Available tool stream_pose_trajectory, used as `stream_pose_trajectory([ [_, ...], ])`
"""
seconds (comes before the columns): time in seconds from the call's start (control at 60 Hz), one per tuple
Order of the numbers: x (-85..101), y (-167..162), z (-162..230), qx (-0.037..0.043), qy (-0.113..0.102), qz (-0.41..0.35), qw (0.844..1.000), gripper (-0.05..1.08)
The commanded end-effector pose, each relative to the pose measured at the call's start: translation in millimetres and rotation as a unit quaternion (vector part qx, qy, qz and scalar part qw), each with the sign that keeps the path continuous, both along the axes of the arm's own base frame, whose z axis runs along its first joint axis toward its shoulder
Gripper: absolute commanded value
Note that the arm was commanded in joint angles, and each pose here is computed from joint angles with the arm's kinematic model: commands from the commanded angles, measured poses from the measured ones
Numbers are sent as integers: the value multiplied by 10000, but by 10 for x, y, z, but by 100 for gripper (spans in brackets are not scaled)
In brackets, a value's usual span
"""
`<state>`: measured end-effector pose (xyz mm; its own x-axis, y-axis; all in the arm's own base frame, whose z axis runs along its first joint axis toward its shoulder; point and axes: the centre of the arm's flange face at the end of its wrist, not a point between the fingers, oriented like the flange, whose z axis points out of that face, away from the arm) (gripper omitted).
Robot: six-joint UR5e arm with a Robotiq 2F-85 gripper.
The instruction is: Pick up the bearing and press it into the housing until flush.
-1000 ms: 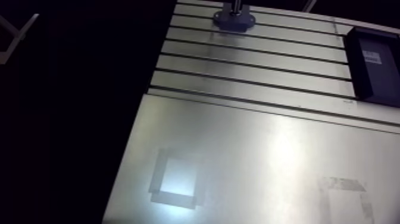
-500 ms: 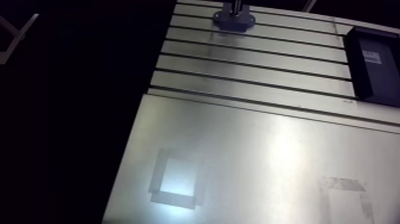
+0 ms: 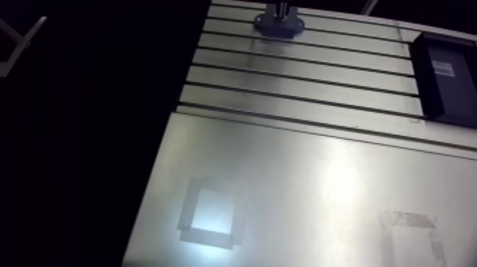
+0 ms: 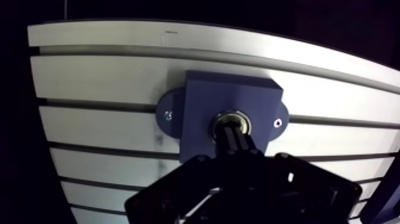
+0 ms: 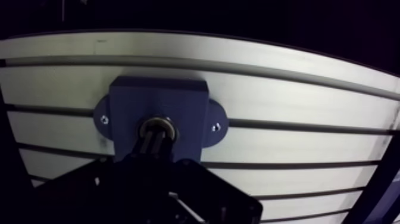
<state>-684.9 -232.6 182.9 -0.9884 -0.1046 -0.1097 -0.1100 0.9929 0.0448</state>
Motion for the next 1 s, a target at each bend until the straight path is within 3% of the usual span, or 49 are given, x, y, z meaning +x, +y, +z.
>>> stream_pose_trajectory([
  [0.017,1,4,-8,2,-5,-3,10000,97],
  [0.483,5,6,18,7,11,-2,10000,97],
  [1.0,39,33,357,-22,207,-10,9998,97],
])
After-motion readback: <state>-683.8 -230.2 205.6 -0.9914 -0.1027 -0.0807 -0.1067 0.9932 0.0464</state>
